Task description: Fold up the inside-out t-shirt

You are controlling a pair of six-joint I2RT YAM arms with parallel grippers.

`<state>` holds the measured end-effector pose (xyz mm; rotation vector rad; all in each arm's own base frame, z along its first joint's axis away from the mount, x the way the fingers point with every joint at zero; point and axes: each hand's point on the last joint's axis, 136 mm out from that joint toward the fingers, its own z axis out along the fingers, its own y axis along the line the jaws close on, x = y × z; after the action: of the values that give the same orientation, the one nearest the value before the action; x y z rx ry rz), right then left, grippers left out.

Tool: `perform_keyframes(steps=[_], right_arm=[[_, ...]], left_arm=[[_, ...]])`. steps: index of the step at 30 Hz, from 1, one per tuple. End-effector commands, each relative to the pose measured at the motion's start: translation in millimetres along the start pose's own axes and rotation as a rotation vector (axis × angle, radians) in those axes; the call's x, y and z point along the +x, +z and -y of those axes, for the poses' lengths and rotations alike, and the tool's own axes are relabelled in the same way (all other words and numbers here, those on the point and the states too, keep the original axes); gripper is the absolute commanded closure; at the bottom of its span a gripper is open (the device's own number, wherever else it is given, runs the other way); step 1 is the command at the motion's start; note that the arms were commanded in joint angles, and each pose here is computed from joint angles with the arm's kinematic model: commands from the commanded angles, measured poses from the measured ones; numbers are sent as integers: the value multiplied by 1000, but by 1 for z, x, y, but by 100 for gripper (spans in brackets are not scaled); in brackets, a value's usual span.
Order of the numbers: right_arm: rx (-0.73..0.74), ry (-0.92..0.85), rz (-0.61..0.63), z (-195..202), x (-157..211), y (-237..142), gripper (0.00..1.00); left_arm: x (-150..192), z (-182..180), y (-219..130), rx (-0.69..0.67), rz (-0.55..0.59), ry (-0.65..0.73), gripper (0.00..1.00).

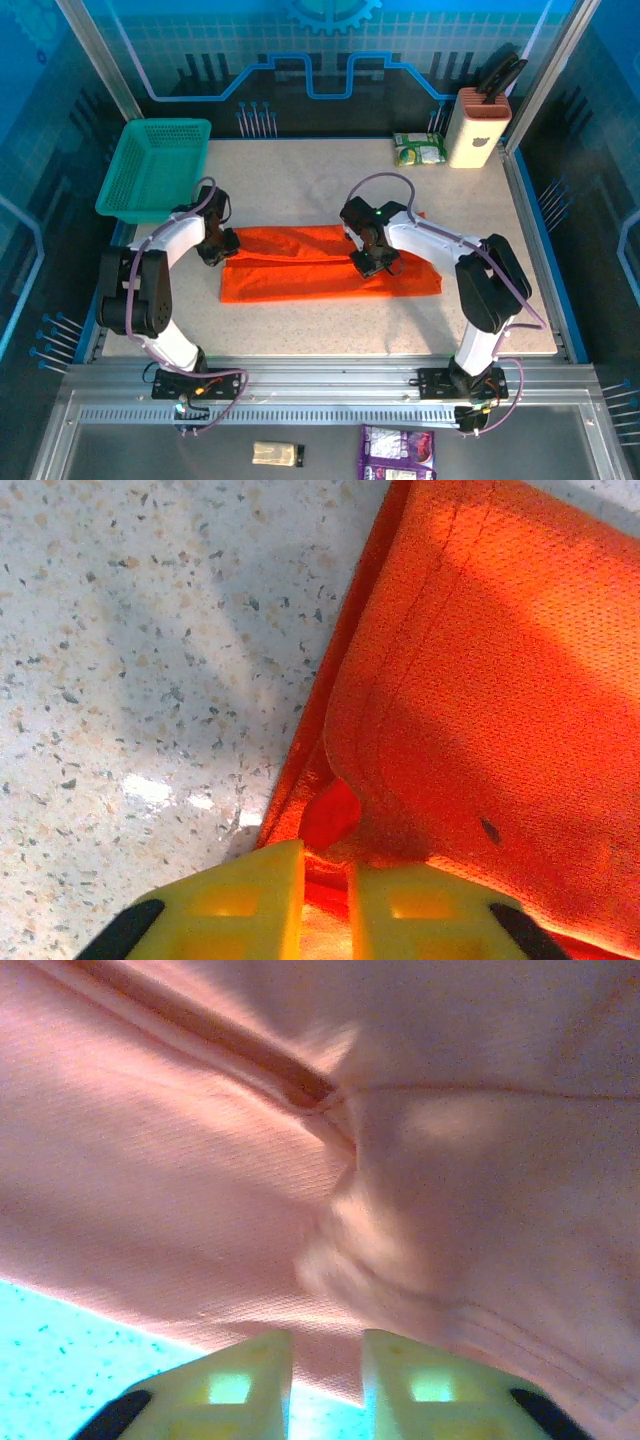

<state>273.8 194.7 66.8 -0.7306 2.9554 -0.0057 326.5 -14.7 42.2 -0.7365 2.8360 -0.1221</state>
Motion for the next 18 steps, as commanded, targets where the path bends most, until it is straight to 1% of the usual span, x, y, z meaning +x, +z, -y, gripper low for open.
perform_keyframes(steps=[1, 4, 7, 10, 14, 18], right_arm=[[-101, 47, 41, -6, -4, -18, 65], [-158, 126, 97, 4, -6, -31, 62], [-197, 240, 136, 25, 1, -35, 61], [-241, 398, 163, 53, 13, -30, 60], [-363, 622, 197, 86, 34, -15, 60], [-490, 751, 199, 100, 48, 2, 61]], left_arm=[[2, 1, -15, 31, 5, 2, 72], [-4, 9, -34, 70, 35, 5, 70], [-6, 29, -53, 147, 63, 18, 68], [2, 63, -65, 256, 55, 55, 67], [24, 122, -73, 380, 9, 129, 67], [51, 175, -69, 466, -52, 194, 67]])
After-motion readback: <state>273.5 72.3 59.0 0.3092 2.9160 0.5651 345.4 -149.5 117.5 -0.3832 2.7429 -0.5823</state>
